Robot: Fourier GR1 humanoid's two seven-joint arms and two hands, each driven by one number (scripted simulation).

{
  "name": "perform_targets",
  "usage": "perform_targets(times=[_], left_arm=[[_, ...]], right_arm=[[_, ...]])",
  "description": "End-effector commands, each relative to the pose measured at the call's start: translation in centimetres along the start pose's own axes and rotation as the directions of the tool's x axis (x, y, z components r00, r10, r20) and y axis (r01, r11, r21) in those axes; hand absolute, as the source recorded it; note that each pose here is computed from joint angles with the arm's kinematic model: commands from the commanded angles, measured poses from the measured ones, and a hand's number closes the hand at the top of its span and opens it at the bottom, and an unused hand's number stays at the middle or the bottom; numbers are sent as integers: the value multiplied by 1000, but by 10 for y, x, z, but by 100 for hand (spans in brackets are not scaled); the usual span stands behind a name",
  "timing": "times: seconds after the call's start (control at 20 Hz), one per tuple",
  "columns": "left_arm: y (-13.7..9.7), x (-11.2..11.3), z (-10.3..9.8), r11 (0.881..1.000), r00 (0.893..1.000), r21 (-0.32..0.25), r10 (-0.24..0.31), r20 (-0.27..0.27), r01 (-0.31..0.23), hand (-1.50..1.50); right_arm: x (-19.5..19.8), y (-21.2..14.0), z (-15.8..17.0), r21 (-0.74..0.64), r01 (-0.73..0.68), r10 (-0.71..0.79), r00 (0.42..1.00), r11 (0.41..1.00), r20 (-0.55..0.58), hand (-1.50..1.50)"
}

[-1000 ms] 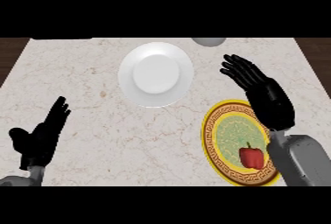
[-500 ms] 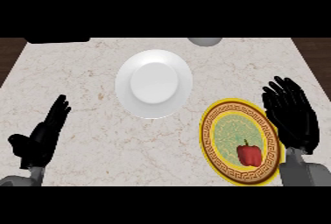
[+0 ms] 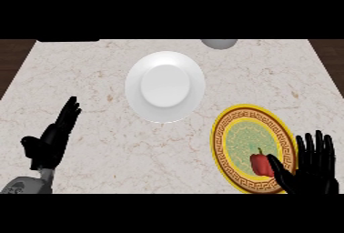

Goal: Pick the bell pepper from the plate and place it in the plate

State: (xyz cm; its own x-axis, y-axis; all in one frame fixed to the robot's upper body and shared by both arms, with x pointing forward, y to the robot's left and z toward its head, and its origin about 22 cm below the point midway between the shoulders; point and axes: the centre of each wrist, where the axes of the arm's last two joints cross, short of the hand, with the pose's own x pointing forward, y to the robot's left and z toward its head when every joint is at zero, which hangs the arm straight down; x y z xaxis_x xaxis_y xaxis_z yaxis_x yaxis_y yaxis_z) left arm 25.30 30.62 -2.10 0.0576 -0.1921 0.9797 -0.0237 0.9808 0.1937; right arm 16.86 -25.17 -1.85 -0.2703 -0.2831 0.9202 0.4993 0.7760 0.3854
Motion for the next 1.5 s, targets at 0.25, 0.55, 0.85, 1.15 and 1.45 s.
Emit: perform_targets(times=[0.25,0.55,0.85,1.15,1.45], left_arm=[[1,5,7,1000,1000,-21,11,5,-11,0],[-2,-1,-9,1000,1000,-22,6,9,-6,0],[-2,5,3,999,1000,-32,-12,12,12,0],[8,-13,9,1000,1000,-21,15,-2,-15,0],[-9,13,-1,1000,1000,-2,3,9,-3,0]], right_arm=[[43,-68,22,102,-320,332,933,942,-137,-150],[48,-79,12,344,-455,542,811,821,-222,-150],[61,-65,7,419,-414,555,772,809,-310,-150],[50,-69,-12,466,-445,620,706,765,-342,-150],[46,-45,-28,529,-458,679,638,714,-364,-150]])
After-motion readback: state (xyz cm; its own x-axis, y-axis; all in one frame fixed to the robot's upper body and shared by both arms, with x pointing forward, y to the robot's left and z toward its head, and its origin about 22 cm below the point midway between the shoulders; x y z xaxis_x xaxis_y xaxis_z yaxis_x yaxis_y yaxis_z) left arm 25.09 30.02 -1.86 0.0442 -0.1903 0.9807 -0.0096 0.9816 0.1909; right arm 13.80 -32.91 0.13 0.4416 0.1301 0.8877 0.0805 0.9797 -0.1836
